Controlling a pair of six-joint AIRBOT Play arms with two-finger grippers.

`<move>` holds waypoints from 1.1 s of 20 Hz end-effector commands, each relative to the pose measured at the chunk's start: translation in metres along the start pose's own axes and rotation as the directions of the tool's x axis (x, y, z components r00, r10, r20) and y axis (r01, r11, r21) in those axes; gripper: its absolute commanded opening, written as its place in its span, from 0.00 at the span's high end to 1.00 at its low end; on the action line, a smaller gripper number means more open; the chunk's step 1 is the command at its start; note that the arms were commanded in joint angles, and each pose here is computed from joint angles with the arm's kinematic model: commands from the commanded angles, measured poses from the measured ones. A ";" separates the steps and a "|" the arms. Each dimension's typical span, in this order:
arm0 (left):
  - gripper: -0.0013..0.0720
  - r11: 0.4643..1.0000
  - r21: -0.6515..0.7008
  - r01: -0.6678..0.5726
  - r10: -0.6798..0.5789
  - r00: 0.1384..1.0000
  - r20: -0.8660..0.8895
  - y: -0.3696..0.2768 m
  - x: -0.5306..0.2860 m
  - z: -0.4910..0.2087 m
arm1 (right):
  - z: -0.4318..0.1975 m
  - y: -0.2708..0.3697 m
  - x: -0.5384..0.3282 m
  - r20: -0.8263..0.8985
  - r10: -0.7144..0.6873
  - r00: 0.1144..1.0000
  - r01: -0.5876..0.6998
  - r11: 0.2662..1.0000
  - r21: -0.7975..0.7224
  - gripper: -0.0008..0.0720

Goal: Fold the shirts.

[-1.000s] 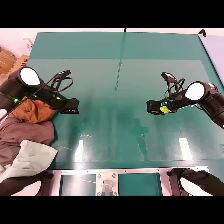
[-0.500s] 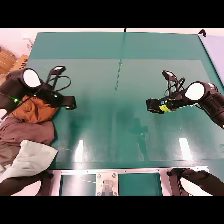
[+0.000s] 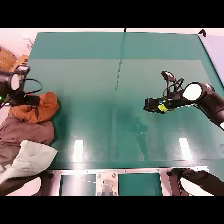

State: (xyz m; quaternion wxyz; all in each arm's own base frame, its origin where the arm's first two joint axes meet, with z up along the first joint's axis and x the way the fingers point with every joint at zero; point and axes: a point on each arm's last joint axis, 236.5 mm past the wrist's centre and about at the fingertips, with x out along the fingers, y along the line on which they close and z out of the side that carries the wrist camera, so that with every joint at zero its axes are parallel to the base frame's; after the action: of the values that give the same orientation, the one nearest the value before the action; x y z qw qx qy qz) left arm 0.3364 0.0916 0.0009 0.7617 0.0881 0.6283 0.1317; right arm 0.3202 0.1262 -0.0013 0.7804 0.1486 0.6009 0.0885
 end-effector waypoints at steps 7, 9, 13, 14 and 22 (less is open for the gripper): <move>0.95 0.990 -0.001 0.142 -0.141 0.986 -0.088 -0.013 0.065 -0.020 | 0.013 -0.008 0.001 0.037 0.000 0.999 -0.001 0.999 0.034 0.85; 0.96 0.980 -0.013 0.197 -0.197 0.980 -0.040 -0.018 0.042 0.004 | 0.019 -0.019 -0.004 0.043 -0.011 0.999 0.007 0.998 0.069 0.96; 0.96 0.886 0.089 0.456 -0.464 0.869 0.170 -0.081 -0.072 0.075 | 0.035 -0.049 -0.029 0.059 -0.037 0.998 0.028 0.990 0.141 0.97; 0.96 0.861 0.163 0.482 -0.508 0.834 0.214 -0.105 -0.106 0.086 | 0.042 -0.057 -0.038 0.077 -0.044 0.996 0.031 0.987 0.160 0.97; 0.96 0.510 0.646 0.569 -0.829 0.527 0.190 -0.323 -0.283 0.039 | 0.063 -0.100 -0.077 0.131 -0.087 0.988 0.048 0.961 0.274 0.97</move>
State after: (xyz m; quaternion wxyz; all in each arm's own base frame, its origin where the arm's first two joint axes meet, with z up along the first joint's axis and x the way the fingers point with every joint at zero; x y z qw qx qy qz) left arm 0.3843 -0.2296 0.1558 0.8360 0.0364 0.4453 -0.3185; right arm 0.3579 0.0151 0.0450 0.7978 0.2291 0.5574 -0.0172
